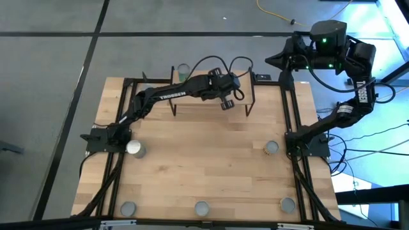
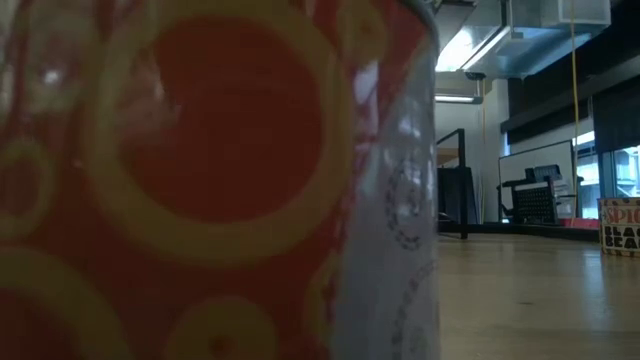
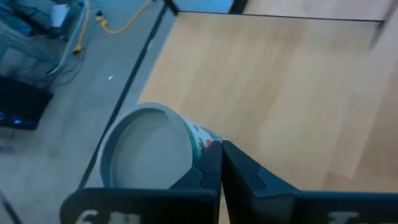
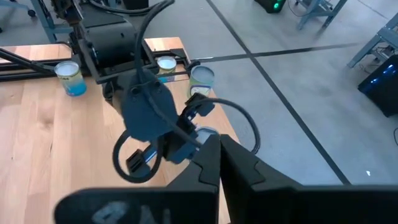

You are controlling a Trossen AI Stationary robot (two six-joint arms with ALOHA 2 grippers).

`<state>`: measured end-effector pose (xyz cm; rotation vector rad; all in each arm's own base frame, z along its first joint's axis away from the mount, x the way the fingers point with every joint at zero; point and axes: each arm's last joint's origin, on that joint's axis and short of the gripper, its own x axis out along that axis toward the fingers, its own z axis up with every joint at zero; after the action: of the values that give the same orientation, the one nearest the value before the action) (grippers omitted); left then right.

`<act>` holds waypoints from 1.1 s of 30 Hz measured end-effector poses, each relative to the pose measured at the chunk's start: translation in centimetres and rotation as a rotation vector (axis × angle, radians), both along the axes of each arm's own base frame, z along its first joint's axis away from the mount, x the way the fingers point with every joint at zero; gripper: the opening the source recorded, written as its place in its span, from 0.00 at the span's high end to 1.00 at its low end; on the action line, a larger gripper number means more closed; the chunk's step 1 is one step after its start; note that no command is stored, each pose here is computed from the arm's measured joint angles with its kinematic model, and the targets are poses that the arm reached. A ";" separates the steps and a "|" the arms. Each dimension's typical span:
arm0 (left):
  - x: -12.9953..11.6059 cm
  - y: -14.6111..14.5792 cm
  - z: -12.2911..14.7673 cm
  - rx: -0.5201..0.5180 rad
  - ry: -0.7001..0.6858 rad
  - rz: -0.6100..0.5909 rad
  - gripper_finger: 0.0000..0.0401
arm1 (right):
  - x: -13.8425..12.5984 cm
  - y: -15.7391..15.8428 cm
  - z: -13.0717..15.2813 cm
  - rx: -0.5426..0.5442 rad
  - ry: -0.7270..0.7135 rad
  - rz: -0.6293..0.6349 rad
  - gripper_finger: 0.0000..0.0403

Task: Pick and place cans onto a shelf
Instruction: Put the canned mixed vegetable on the shelf

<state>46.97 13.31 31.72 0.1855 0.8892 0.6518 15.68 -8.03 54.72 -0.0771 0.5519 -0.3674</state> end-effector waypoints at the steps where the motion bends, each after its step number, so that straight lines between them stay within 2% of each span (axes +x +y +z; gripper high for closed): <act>1: -0.1 0.3 0.0 0.004 0.001 0.009 1.00 | 0.0 0.0 0.0 0.000 0.000 0.000 0.98; 28: -2.0 5.0 -0.1 0.028 0.029 0.152 1.00 | 0.0 0.0 -0.1 0.010 0.013 0.000 0.98; 33: -1.9 4.4 0.1 0.024 0.028 0.137 1.00 | 0.0 0.0 -0.1 0.010 0.013 0.000 0.98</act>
<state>45.08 17.74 31.84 0.1566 0.9272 0.7888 15.65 -8.01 54.57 -0.0701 0.5669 -0.3641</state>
